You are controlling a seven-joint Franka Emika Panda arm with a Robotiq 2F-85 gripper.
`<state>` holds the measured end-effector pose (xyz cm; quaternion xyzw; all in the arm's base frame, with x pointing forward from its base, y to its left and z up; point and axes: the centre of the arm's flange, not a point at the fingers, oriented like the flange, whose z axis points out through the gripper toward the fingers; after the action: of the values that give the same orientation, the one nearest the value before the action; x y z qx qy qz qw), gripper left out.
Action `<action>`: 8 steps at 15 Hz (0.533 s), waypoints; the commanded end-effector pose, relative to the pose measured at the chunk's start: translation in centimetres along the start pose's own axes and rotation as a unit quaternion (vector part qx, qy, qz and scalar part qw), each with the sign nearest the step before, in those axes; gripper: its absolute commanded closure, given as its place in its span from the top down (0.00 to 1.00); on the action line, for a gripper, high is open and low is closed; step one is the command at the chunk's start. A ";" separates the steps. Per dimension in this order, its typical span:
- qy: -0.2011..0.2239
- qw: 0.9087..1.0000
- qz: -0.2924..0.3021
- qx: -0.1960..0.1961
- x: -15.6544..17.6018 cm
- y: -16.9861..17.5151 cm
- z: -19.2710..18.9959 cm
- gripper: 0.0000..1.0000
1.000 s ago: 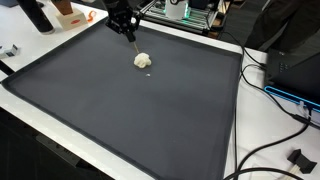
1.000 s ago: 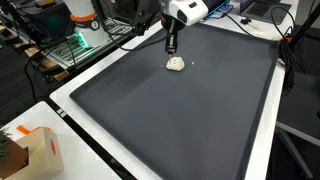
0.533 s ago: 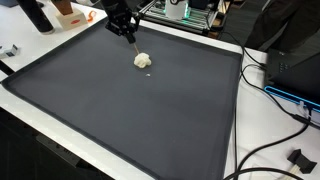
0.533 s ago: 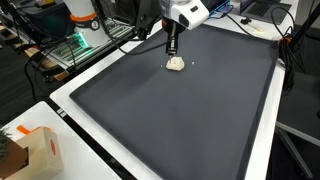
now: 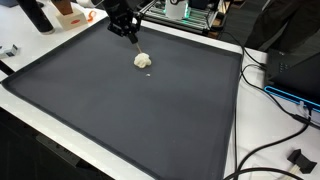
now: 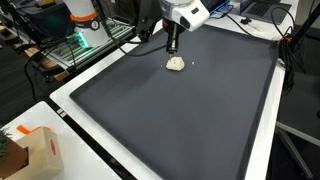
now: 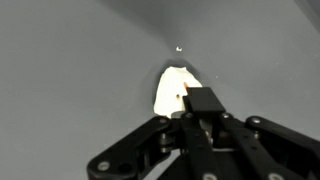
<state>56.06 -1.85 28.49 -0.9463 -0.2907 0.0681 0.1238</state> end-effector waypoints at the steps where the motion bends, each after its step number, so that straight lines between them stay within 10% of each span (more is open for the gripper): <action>1: 0.004 1.000 -0.004 0.014 0.2 0.4 0.5 0.03; 8: 0.002 1.000 -0.007 0.010 0.6 0.4 1.1 0.03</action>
<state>56.16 -1.61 27.98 -0.9457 -0.2910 0.0700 0.1270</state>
